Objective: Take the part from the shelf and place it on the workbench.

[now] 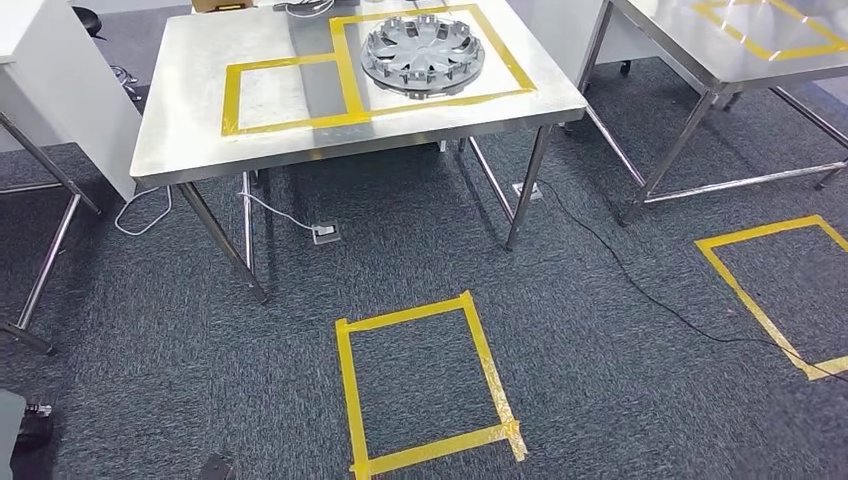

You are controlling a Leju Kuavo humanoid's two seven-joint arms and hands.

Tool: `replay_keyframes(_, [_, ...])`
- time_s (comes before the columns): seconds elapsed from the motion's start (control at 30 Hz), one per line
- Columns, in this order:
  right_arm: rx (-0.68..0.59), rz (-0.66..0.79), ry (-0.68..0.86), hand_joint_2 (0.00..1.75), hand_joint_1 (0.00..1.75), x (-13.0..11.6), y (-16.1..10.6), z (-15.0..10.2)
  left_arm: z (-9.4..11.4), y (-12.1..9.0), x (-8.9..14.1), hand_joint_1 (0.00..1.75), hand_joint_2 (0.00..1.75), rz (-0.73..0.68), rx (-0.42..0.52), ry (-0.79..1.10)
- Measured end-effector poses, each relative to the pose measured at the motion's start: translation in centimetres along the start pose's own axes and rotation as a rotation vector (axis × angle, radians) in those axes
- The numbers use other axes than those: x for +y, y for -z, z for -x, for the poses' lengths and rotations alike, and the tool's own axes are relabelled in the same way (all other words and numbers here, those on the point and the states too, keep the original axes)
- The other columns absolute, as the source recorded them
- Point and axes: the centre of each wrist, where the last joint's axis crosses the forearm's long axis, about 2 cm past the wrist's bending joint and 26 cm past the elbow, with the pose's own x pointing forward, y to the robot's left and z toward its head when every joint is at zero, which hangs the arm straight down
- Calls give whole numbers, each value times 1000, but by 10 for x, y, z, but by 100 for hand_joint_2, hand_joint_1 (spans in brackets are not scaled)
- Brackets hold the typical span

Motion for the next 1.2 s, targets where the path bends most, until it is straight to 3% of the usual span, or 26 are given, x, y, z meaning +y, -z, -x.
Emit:
replay_keyframes(0.53, [12, -1, -12, 0, 0, 2, 0, -1, -8, 1, -1, 0, 0, 2, 3, -3])
replay_keyframes(1.2, [12, -2, -13, 0, 0, 2, 0, -4, -3, 0, -3, 0, 0, 7, 12, -1])
